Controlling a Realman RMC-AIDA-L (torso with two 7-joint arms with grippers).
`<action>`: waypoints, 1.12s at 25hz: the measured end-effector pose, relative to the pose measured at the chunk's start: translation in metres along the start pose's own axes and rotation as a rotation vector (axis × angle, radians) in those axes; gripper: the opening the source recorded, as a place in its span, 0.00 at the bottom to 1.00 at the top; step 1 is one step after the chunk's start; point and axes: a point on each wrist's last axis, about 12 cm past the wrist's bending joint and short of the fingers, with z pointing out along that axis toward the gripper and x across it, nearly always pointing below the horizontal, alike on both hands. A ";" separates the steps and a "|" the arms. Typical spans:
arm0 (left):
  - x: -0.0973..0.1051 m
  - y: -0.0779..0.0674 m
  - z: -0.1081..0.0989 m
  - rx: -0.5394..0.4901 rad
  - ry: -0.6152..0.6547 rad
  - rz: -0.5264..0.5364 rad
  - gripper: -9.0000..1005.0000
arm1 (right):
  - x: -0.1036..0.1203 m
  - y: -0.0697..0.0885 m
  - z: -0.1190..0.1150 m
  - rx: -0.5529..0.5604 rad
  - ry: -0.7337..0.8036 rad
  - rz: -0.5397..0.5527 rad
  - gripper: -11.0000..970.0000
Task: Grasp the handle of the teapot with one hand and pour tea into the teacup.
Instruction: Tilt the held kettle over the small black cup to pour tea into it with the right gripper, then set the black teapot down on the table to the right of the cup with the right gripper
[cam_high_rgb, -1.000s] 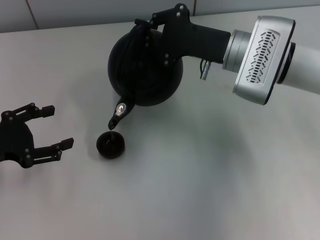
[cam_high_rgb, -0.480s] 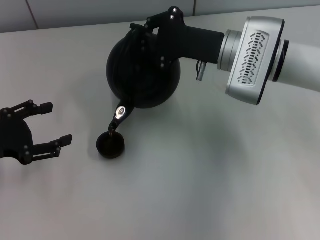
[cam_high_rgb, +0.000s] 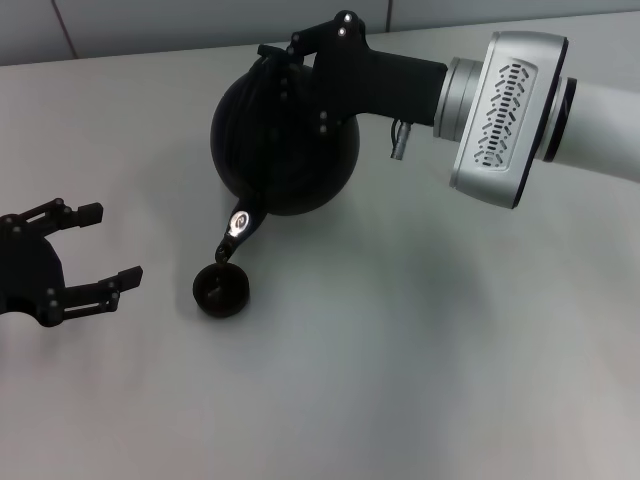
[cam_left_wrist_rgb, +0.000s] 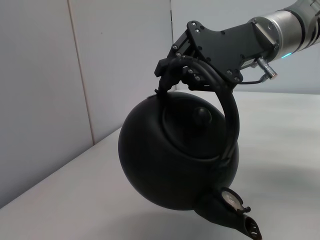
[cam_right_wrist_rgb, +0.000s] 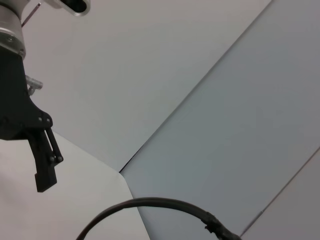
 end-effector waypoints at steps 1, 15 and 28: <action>0.000 0.000 0.000 0.000 0.000 0.000 0.86 | 0.000 0.000 0.000 0.000 -0.001 0.000 0.09; 0.001 0.001 -0.001 -0.008 0.007 -0.001 0.86 | 0.000 -0.001 -0.006 0.104 -0.032 0.097 0.10; 0.000 0.002 -0.001 -0.008 0.002 -0.003 0.86 | 0.018 -0.007 -0.053 0.377 -0.058 0.562 0.10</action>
